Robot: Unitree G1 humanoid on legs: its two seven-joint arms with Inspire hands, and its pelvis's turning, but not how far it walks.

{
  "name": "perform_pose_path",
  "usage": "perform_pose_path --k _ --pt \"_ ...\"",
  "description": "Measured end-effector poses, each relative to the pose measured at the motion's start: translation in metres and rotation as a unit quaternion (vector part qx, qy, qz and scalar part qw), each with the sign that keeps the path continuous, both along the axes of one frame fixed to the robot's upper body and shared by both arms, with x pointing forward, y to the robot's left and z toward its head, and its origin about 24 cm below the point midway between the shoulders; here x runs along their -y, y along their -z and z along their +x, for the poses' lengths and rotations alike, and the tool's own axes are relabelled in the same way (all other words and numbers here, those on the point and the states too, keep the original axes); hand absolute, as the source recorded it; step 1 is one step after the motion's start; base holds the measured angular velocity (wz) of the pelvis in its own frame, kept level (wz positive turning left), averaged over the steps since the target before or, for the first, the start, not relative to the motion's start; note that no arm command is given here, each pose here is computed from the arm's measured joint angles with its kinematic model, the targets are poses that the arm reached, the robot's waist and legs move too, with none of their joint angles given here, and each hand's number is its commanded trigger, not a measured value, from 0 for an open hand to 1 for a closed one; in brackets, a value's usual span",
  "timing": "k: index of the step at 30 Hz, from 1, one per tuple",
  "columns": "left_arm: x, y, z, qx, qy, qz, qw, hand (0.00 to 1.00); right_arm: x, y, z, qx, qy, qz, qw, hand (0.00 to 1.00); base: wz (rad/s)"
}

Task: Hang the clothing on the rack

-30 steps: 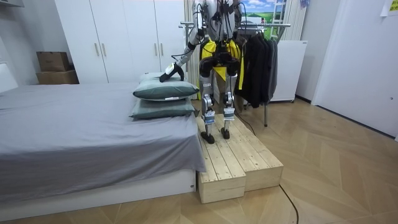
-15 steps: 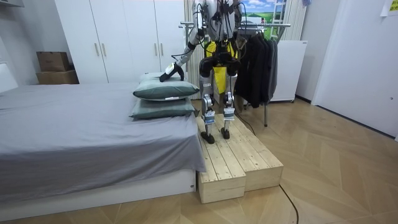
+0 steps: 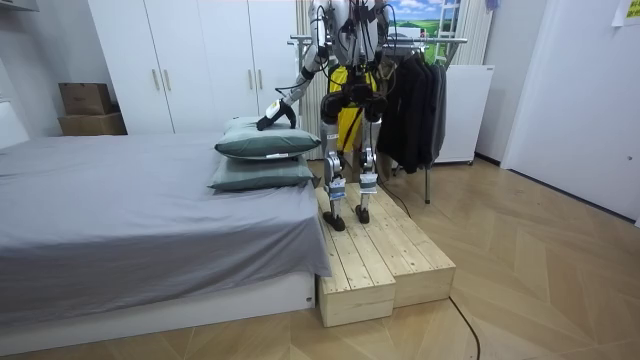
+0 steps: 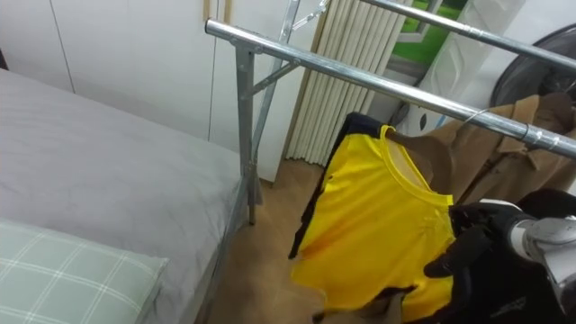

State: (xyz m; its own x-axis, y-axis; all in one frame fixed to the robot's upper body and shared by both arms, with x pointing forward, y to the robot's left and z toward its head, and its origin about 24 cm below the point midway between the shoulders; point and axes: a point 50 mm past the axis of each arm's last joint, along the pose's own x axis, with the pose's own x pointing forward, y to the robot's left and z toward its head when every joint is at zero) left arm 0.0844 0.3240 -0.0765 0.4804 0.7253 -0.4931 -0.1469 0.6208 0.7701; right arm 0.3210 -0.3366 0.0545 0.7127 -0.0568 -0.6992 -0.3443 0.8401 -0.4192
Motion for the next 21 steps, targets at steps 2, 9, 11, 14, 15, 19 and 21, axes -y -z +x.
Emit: perform_pose_path --k 2,9,11,14,15,19,21 --pt "0.0005 0.0003 0.0001 0.001 -0.001 -0.002 1.000 0.00 0.0000 0.0000 0.0000 0.000 0.000 0.000 1.000 0.00 0.00" --pt "0.0016 0.0008 0.0003 0.001 0.001 -0.004 1.000 0.00 0.0004 -0.0005 0.0001 0.002 0.002 0.002 1.000 0.00 0.00" --pt "0.0026 0.0015 -0.0003 -0.001 0.003 -0.004 1.000 0.00 0.0012 -0.0016 0.0003 0.008 0.007 0.007 1.000 0.00 -0.02" --pt "0.0028 0.0017 -0.0008 -0.002 0.003 -0.004 1.000 0.00 0.0017 -0.0019 0.0005 0.011 0.010 0.003 1.000 0.00 -0.01" --pt "0.0028 0.0017 -0.0008 -0.002 0.003 -0.004 1.000 0.00 0.0018 -0.0019 0.0005 0.011 0.011 0.003 1.000 0.00 0.00" --pt "0.0031 0.0019 -0.0010 -0.003 0.004 -0.005 1.000 0.00 0.0020 -0.0020 0.0006 0.012 0.012 0.001 1.000 0.00 0.00" --pt "0.0032 0.0020 -0.0010 -0.003 0.004 -0.005 1.000 0.00 0.0020 -0.0020 0.0006 0.013 0.012 0.001 1.000 0.00 0.00"
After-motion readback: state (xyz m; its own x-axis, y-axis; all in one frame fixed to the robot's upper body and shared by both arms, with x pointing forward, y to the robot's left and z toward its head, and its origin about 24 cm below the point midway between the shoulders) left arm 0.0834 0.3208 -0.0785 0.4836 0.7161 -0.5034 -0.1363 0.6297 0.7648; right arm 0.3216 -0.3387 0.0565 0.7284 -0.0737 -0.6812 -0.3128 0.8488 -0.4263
